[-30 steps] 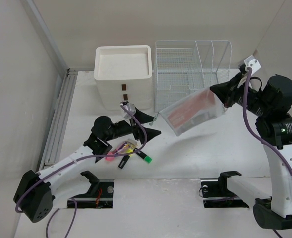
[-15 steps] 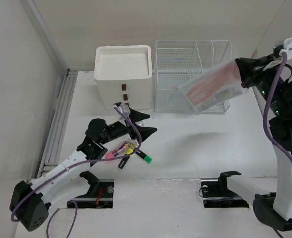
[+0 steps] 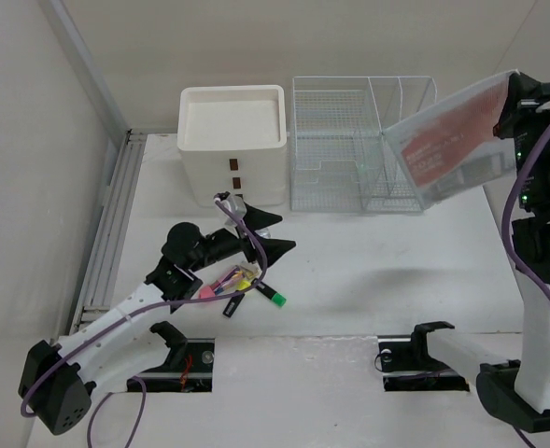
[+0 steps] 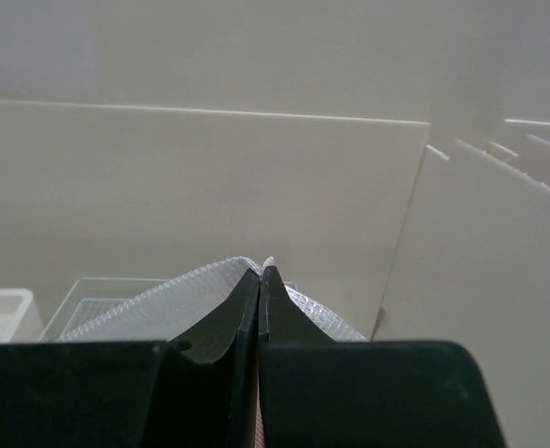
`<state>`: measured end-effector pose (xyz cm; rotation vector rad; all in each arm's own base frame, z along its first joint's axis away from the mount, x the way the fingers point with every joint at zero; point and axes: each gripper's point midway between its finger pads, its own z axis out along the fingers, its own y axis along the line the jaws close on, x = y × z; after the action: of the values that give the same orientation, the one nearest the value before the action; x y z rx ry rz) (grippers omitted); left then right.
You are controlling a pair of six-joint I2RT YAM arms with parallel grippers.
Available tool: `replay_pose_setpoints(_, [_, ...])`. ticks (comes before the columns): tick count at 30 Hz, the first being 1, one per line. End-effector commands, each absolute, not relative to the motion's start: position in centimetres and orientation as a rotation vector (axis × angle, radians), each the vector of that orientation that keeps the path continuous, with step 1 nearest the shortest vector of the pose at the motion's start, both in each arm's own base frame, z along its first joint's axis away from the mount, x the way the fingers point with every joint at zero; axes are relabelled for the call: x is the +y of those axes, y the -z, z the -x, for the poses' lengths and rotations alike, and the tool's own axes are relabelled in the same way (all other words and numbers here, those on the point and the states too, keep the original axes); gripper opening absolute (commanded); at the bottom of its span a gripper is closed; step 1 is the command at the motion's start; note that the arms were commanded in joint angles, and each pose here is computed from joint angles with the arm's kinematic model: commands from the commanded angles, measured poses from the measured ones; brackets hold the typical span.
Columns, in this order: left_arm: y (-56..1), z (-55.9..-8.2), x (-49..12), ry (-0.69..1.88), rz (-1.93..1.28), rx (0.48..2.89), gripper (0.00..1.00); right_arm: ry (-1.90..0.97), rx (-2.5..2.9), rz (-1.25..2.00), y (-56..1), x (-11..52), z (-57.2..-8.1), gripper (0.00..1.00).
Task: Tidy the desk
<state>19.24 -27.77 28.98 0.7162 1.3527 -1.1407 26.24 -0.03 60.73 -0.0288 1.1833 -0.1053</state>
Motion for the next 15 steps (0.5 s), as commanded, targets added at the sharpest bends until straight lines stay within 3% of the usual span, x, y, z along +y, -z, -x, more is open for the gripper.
replay_pose_setpoints(1, [-32.6, -18.6, -27.4, 1.135, -0.719, 1.233, 0.71, 0.183, 1.068, -0.067, -63.4, -1.9, -26.7, 0.00])
replay_pose_setpoints(15, [-32.9, -18.4, -27.3, 1.150, -0.708, 1.232, 0.71, 0.201, 1.161, -0.099, -61.0, -1.8, -33.1, 0.00])
